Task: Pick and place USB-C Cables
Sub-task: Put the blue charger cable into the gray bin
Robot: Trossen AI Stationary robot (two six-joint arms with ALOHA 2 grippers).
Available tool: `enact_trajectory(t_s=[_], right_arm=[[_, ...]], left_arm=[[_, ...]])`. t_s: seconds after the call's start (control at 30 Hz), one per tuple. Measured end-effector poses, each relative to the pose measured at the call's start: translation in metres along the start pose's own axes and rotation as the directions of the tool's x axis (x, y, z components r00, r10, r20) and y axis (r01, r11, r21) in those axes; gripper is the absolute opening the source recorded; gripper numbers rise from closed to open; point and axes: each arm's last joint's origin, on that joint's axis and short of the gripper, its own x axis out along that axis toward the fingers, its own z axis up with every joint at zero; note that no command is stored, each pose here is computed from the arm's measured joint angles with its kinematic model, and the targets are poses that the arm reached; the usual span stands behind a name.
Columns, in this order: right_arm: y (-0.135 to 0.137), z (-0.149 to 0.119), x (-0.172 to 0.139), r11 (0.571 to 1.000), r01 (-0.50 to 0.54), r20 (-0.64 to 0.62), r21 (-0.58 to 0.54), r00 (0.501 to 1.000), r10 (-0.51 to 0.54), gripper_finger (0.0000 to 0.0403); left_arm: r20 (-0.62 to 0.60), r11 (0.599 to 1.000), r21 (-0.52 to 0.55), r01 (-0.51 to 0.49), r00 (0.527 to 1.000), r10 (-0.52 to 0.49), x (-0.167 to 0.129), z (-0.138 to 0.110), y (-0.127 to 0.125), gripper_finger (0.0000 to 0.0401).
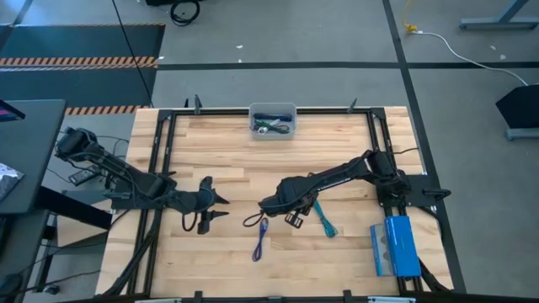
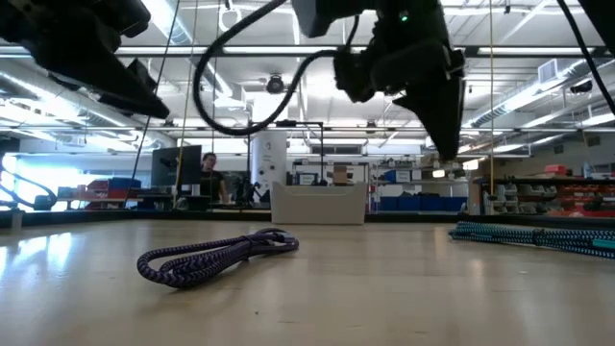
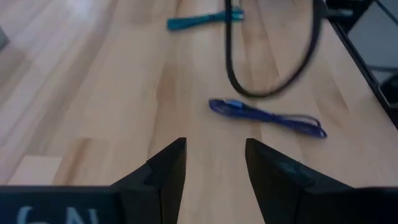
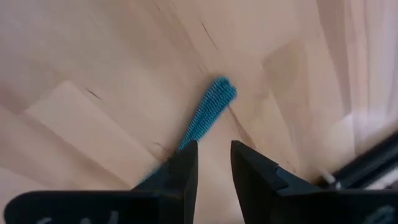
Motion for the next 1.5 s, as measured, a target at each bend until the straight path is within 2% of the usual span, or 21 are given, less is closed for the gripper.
enact_trajectory(t_s=[0.17, 0.27, 0.37, 0.47, 0.53, 0.67, 0.83, 0.93, 1.13, 1.3, 1.5], right_arm=[[-0.019, -0.017, -0.010, 0.992, 0.003, 0.033, 0.129, 0.999, -0.007, 0.0103], [-0.038, -0.036, -0.027, 0.967, -0.069, 0.121, 0.247, 0.992, 0.039, 0.0103], [-0.048, -0.053, -0.034, 0.905, -0.238, 0.248, 0.351, 0.956, 0.156, 0.0103], [-0.052, -0.068, -0.029, 0.833, -0.389, 0.348, 0.394, 0.902, 0.257, 0.0103], [-0.053, -0.075, -0.018, 0.798, -0.431, 0.370, 0.422, 0.885, 0.283, 0.0103], [-0.052, -0.081, 0.008, 0.775, -0.416, 0.341, 0.475, 0.899, 0.274, 0.0103], [-0.048, -0.079, 0.013, 0.765, -0.435, 0.370, 0.474, 0.887, 0.275, 0.0105], [-0.044, -0.077, 0.018, 0.775, -0.413, 0.364, 0.478, 0.896, 0.252, 0.0113], [-0.031, -0.071, 0.037, 0.811, -0.332, 0.260, 0.482, 0.938, 0.230, 0.0157], [-0.024, -0.068, 0.047, 0.828, -0.290, 0.221, 0.481, 0.953, 0.206, 0.0193], [-0.014, -0.065, 0.059, 0.849, -0.271, 0.168, 0.453, 0.962, 0.217, 0.0199]], left_arm=[[-0.064, 0.999, 0.040, 0.020, 0.998, -0.018, -0.003, -0.009, -0.006, 0.0172], [-0.078, 0.997, 0.059, 0.041, 0.996, -0.037, -0.006, -0.012, -0.010, 0.0172], [-0.088, 0.995, 0.079, 0.061, 0.995, -0.054, -0.008, -0.014, -0.014, 0.0172], [-0.094, 0.993, 0.092, 0.075, 0.993, -0.066, -0.009, -0.016, -0.017, 0.0172], [-0.095, 0.990, 0.109, 0.084, 0.993, -0.074, -0.010, -0.016, -0.018, 0.0172], [-0.094, 0.985, 0.152, 0.085, 0.993, -0.071, -0.009, -0.016, -0.018, 0.0172], [-0.085, 0.980, 0.188, 0.065, 0.995, -0.049, -0.007, -0.014, -0.013, 0.0172], [-0.083, 0.977, 0.206, 0.058, 0.996, -0.042, -0.006, -0.013, -0.012, 0.0172], [-0.096, 0.974, 0.212, 0.086, 0.993, -0.067, -0.007, -0.014, -0.013, 0.0172], [-0.109, 0.968, 0.222, 0.121, 0.989, -0.098, -0.008, -0.015, -0.017, 0.0172], [-0.113, 0.960, 0.243, 0.140, 0.987, -0.115, -0.010, -0.017, -0.020, 0.0172]])
